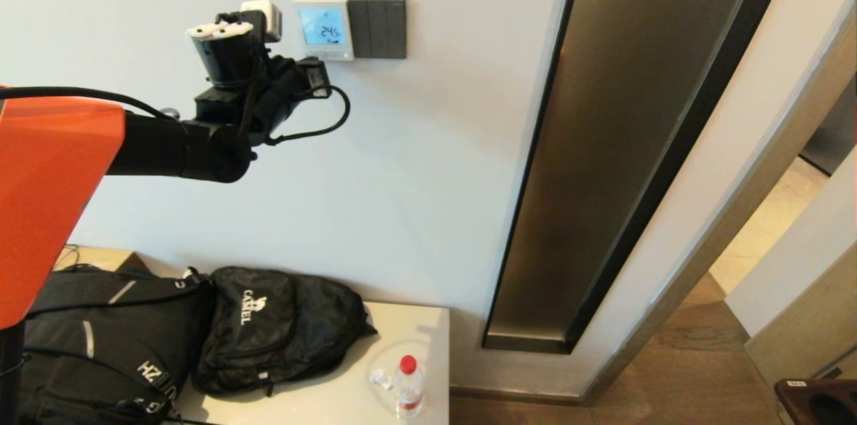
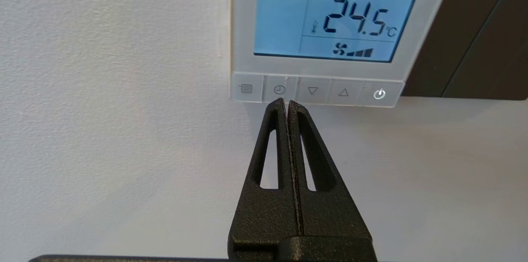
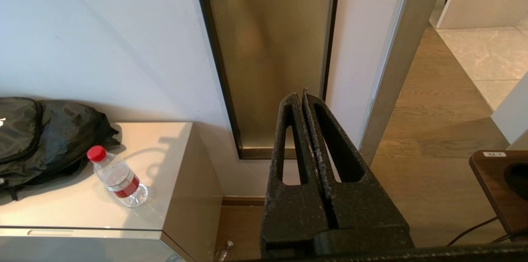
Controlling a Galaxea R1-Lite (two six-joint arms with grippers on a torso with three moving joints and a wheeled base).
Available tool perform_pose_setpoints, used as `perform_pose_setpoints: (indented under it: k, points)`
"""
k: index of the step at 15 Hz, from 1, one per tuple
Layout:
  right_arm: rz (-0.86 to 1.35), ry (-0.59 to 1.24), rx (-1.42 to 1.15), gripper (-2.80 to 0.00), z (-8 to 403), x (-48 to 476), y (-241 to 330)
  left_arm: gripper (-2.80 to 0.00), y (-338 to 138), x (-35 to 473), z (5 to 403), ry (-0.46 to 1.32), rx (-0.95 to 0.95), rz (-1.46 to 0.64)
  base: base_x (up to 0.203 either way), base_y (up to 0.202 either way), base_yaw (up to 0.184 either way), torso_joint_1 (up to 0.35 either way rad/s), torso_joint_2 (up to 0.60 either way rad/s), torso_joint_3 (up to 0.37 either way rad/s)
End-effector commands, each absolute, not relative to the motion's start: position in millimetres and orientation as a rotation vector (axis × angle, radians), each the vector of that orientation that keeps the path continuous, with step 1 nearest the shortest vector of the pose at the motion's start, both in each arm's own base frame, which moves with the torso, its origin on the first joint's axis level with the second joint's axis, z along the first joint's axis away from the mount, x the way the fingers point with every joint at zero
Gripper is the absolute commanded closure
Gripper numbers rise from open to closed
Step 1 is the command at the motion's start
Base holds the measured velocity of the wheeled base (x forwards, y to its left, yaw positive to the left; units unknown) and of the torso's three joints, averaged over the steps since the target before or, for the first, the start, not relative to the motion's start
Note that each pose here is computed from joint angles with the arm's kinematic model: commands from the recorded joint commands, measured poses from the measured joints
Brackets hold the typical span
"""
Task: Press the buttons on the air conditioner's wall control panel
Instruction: Press the temperature increase button
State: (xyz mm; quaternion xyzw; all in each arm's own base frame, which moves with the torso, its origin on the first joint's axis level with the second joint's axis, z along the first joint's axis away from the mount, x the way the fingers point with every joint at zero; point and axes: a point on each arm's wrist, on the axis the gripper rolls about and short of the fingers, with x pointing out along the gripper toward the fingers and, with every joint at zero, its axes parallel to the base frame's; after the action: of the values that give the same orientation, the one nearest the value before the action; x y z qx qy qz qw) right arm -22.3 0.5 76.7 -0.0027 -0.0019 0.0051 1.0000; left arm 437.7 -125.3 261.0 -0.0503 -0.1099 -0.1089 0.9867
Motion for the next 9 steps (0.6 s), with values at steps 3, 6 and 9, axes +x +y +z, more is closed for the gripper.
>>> perform_pose_setpoints:
  k: [3,6,9]
  points:
    - [0.011,-0.003,-0.006,0.00,77,-22,1,0.00,-120,441,262,-0.229,-0.099,-0.205,0.000,0.000,0.000,0.000,0.00,0.000]
    - [0.011,-0.003,-0.006,0.00,77,-22,1,0.00,-113,443,263,-0.229,-0.097,-0.193,0.000,0.000,0.000,0.000,0.00,0.000]
    - [0.011,-0.003,-0.006,0.00,77,-22,1,0.00,-110,444,264,-0.231,-0.096,-0.190,0.000,0.000,0.000,0.000,0.00,0.000]
